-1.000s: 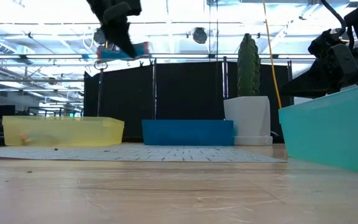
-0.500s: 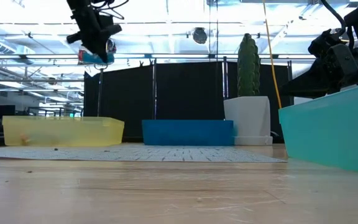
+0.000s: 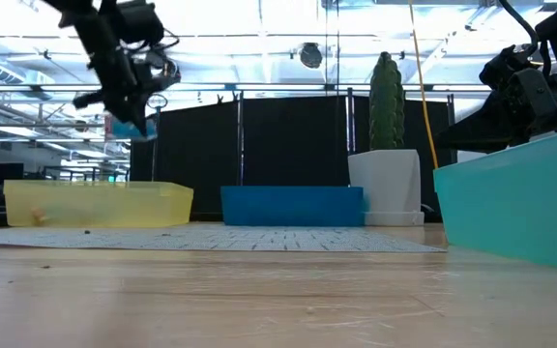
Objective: Pick and place Granola Bars by type
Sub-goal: Put the red granola bar into the yellow bin
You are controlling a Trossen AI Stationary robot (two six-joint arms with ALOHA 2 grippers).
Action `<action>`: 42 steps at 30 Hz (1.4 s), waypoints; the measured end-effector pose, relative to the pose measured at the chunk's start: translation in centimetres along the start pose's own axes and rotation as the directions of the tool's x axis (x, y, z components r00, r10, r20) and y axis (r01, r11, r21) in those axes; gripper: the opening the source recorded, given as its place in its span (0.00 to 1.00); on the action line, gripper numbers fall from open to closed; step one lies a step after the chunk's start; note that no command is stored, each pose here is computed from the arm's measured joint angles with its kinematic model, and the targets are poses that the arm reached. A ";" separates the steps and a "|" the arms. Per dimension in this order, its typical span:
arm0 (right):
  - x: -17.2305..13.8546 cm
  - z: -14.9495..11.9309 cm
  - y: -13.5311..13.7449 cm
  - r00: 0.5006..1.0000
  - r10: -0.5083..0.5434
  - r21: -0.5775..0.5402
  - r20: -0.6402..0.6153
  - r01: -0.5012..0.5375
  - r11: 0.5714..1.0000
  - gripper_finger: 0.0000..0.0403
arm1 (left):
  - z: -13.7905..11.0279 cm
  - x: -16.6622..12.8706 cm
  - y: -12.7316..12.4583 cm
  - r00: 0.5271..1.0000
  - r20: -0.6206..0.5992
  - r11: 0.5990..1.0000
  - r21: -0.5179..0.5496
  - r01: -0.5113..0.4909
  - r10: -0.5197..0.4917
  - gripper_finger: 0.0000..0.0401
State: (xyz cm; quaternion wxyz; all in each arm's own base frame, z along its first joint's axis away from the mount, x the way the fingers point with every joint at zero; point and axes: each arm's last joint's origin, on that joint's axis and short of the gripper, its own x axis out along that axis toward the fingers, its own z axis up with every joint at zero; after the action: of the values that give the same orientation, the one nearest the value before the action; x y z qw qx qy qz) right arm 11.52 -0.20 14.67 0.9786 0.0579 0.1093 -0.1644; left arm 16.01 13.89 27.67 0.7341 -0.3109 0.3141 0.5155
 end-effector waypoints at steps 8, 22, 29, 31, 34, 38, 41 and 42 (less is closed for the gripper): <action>0.0 0.0 0.0 1.000 0.000 0.000 0.000 0.000 1.000 0.39 | -3.9 4.0 1.1 0.999 -0.053 0.984 -0.178 -0.002 -0.007 0.02; 0.0 0.0 0.0 1.000 0.000 0.000 0.000 0.000 1.000 0.39 | -7.0 7.5 2.1 0.992 -0.111 0.967 -0.239 -0.084 0.059 0.02; 0.0 0.0 0.0 1.000 0.000 0.000 0.000 0.000 1.000 0.39 | -7.0 9.9 1.8 0.987 -0.153 0.969 -0.231 -0.092 0.057 0.02; 0.0 0.0 0.0 1.000 0.000 0.000 0.000 0.000 1.000 0.39 | -7.2 10.3 1.8 0.983 -0.172 0.967 -0.232 -0.108 0.068 0.02; 0.0 0.0 0.0 1.000 0.000 0.000 0.000 0.000 1.000 0.39 | -7.2 10.8 1.7 0.981 -0.178 0.966 -0.233 -0.113 0.071 0.02; 0.0 0.0 0.0 1.000 0.000 0.000 0.000 0.000 1.000 0.39 | -7.3 11.3 1.6 0.981 -0.182 0.967 -0.230 -0.111 0.069 0.03; 0.0 0.0 0.0 1.000 0.000 0.000 0.000 0.000 1.000 0.39 | -7.1 11.3 1.4 0.985 -0.164 0.966 -0.243 -0.091 0.051 0.10; 0.0 0.0 0.0 1.000 0.000 0.000 0.000 0.000 1.000 0.39 | -7.0 11.3 1.4 0.986 -0.160 0.966 -0.245 -0.086 0.048 0.14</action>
State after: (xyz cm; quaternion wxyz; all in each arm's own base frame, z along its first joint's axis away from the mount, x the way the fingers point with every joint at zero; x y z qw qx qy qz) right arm 11.52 -0.20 14.67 0.9786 0.0579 0.1094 -0.1644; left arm 16.78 15.14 14.33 0.6448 -0.4289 0.3118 0.5504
